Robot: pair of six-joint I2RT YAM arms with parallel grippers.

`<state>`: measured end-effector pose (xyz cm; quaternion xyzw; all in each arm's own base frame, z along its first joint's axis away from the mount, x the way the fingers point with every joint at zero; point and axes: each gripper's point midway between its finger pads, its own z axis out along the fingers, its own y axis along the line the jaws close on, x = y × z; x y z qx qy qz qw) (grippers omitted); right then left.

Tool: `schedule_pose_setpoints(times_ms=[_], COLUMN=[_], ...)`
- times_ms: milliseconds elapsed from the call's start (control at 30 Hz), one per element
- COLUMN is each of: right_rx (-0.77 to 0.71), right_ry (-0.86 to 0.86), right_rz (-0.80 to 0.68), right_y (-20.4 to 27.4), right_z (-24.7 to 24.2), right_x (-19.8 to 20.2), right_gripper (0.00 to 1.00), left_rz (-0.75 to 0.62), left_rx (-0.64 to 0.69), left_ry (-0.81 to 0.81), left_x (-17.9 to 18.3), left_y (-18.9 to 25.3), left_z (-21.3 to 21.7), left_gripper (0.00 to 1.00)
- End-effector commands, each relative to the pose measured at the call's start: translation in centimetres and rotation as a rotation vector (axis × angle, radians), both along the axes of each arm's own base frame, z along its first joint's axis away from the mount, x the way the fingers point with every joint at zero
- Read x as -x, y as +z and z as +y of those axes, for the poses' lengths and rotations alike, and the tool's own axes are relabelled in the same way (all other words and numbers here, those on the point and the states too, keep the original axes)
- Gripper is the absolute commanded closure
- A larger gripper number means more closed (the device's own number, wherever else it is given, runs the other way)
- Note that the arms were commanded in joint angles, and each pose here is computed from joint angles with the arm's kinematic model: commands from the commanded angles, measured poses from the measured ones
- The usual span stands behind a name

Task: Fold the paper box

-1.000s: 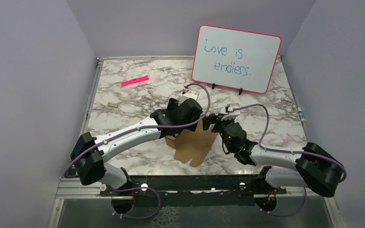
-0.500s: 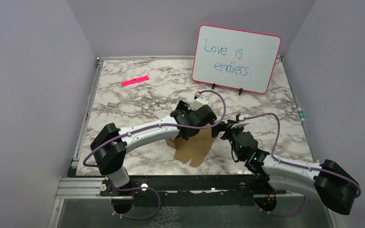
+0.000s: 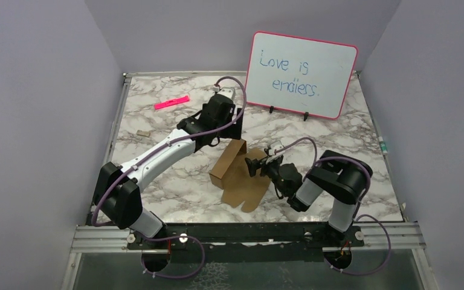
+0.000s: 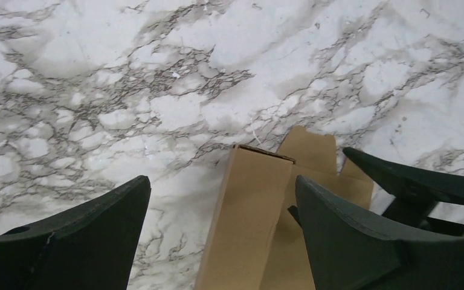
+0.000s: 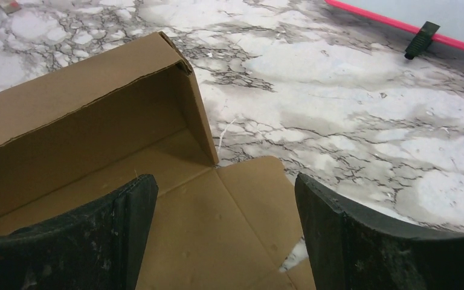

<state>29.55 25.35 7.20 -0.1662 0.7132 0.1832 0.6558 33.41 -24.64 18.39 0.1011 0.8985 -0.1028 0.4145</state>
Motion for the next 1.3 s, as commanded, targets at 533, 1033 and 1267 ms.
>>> schedule_pose_setpoints(times_ms=[533, 1033, 1267], right_rx=[-0.153, -0.148, -0.162], right_ry=[0.095, 0.133, 0.137], right_rz=[-0.081, -0.079, -0.101], right_y=[2.0, 1.1, 1.3], right_z=[3.8, 4.7, 4.3], right_x=[-3.9, -3.9, -3.5], right_gripper=[0.23, 0.37, 0.47], left_rz=[0.241, 0.37, 0.4], left_rx=[0.402, 0.517, 0.56], left_ry=[-0.171, -0.286, -0.329], left_x=[-2.7, 0.1, 1.2], left_y=[-5.0, -7.0, -6.9], left_z=[-4.0, -6.0, -6.5], left_gripper=[0.11, 0.14, 0.15])
